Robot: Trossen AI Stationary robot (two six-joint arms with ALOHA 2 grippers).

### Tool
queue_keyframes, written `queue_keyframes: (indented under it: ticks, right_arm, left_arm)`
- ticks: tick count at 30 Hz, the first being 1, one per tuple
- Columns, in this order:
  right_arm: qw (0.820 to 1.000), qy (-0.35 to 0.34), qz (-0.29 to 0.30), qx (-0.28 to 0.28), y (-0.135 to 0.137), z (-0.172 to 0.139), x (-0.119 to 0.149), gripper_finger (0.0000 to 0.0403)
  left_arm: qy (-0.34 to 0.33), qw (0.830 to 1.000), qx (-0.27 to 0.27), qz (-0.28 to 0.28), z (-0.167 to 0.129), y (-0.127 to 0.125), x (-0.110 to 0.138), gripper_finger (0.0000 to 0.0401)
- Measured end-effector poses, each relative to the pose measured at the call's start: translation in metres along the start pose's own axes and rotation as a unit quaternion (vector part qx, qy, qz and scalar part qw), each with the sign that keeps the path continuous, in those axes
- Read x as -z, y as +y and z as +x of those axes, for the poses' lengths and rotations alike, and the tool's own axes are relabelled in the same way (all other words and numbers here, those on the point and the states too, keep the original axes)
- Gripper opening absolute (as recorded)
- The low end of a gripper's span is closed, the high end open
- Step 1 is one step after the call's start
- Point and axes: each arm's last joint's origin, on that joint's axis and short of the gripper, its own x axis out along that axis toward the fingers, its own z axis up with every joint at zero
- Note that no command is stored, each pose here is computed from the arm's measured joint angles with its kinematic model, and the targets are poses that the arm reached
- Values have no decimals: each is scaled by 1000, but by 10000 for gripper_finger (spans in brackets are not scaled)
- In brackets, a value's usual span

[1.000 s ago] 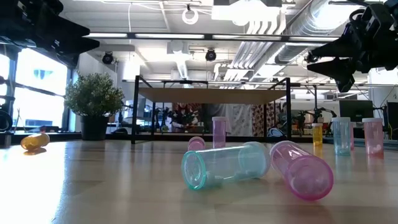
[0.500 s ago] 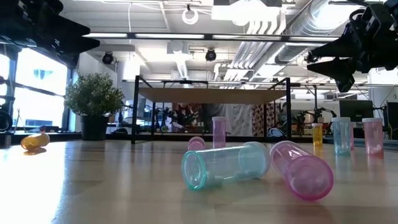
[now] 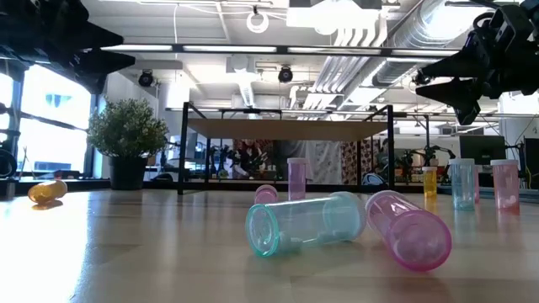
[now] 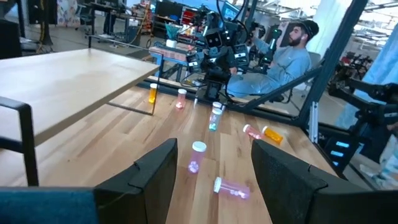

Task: Pick and place medicine bottles onto shelf by color
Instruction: Put the top blue pill bottle on the shelf

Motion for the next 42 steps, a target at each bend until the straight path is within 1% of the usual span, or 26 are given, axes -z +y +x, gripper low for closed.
queue_keyframes:
  ticks: [5, 8, 10, 13, 15, 16, 22, 26, 29, 34, 36, 40, 42]
  right_arm:
    - [1000, -6, 1, -1, 0, 0, -1, 184]
    - [999, -25, 27, -11, 3, -1, -6, 184]
    - [999, -37, 35, -17, 6, -3, -15, 184]
    - [997, -58, 38, -29, 14, -10, -34, 184]
    - [997, -66, 38, -33, 19, -17, -50, 184]
    - [997, -64, 34, -32, 22, -21, -57, 184]
    - [1000, 5, 11, 15, 34, -39, -93, 184]
    - [995, 77, 32, 55, 42, -39, -110, 184]
    - [983, 143, 62, 101, 46, -34, -116, 184]
    - [953, 229, 98, 171, 51, -23, -119, 184]
    - [942, 260, 107, 184, 53, -16, -118, 184]
    - [921, 319, 122, 188, 56, 0, -111, 184]
    - [907, 349, 134, 195, 57, 8, -105, 184]
  left_arm:
    - [-14, 1000, -4, -2, 0, 0, -2, 197]
    - [-18, 1000, -3, -6, 0, 0, -3, 197]
    - [-27, 999, 0, -37, 0, -1, -5, 197]
    - [-46, 992, -13, -116, 0, 0, -8, 197]
    - [-54, 988, -31, -143, 0, 1, -8, 197]
    - [-56, 987, -37, -147, 0, 1, -8, 197]
    - [-58, 986, -42, -148, 0, 2, -8, 197]
    - [-57, 986, -41, -148, 0, 2, -8, 197]
    - [-57, 986, -41, -148, 0, 2, -8, 197]
    - [-57, 987, -41, -148, 0, 2, -8, 197]
    - [-57, 987, -41, -148, 0, 2, -8, 197]
    - [-57, 987, -41, -148, 0, 2, -8, 197]
    - [-56, 987, -41, -148, 0, 2, -8, 197]
